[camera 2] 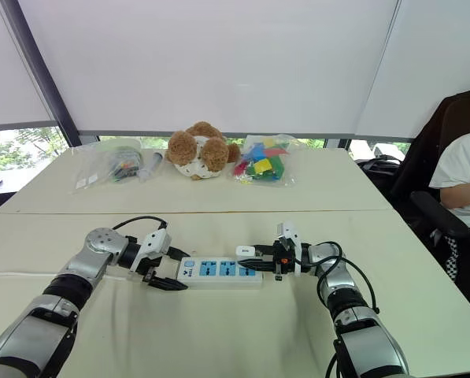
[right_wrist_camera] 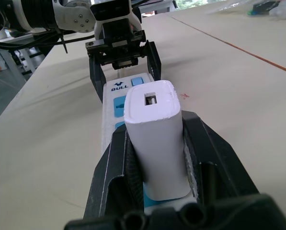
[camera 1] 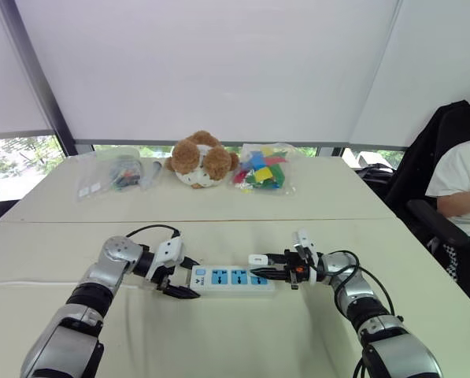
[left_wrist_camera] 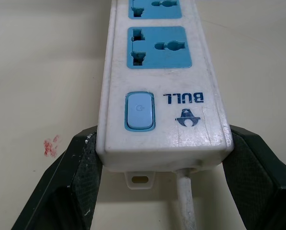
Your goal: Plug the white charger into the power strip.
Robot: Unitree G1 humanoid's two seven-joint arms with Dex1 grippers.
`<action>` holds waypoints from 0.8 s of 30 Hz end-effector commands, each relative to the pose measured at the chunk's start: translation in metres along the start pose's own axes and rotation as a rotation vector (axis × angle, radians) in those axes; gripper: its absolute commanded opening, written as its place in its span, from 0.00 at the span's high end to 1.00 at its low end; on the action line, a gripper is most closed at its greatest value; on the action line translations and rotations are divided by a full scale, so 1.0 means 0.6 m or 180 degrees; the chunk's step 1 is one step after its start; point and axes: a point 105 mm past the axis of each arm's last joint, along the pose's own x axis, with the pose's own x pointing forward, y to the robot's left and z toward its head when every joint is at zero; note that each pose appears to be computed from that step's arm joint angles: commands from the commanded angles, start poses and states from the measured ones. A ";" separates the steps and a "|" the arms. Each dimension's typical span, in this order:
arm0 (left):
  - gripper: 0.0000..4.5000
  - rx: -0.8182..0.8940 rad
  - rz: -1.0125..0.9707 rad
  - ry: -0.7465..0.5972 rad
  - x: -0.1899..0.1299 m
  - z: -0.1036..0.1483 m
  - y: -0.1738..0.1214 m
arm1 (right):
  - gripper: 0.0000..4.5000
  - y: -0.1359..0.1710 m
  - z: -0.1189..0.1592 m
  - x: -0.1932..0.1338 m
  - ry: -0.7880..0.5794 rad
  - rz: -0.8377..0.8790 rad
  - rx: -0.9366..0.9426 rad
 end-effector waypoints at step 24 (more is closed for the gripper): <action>0.34 0.0413 -0.0185 0.0047 0.024 0.013 -0.012 | 0.84 0.112 -0.126 -0.019 0.0772 0.0781 0.0776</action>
